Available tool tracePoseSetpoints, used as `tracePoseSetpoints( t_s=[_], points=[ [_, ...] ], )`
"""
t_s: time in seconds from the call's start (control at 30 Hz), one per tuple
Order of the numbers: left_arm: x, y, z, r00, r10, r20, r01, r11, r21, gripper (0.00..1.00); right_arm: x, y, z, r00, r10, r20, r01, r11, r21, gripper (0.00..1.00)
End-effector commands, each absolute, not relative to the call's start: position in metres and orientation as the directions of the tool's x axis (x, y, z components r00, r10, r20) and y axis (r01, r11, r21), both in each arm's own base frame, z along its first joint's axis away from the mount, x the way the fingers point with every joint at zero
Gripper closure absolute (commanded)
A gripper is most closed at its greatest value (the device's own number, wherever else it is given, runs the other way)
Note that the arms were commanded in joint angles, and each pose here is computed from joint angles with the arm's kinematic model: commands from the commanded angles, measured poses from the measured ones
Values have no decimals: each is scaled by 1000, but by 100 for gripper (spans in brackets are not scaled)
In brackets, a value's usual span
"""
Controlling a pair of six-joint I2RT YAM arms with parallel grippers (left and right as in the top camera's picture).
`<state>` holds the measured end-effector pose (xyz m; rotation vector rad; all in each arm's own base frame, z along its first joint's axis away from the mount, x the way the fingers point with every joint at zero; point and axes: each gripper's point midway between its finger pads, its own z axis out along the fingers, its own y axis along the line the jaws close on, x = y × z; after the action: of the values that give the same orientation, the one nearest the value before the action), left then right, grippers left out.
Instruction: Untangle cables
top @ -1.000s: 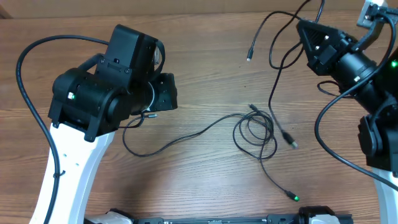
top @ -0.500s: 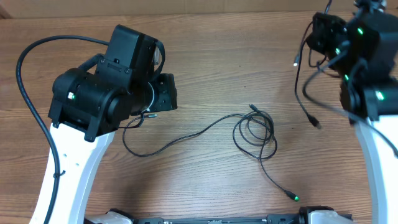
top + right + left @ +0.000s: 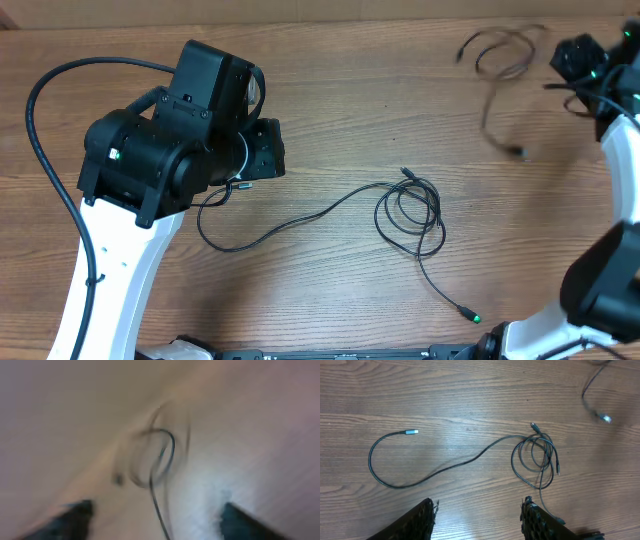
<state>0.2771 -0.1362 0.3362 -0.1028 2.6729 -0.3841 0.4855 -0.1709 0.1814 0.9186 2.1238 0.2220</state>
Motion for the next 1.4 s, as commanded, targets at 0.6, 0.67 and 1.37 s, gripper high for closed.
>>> tracePoseSetpoints(
  t_s=[0.6, 0.67, 1.37],
  points=[
    [281, -141, 339, -901, -121, -417, 10, 954, -299, 43, 444, -144, 91, -606, 697, -383, 626, 716, 311, 10],
    [281, -141, 339, -902, -121, -415, 11, 954, -300, 43, 443, -139, 79, -625, 689, -366, 621, 723, 301, 8],
    [281, -141, 339, -901, -121, -416, 11, 954, -300, 42, 455, -125, -1, -883, 297, -365, 270, 955, 124, 1]
  ],
)
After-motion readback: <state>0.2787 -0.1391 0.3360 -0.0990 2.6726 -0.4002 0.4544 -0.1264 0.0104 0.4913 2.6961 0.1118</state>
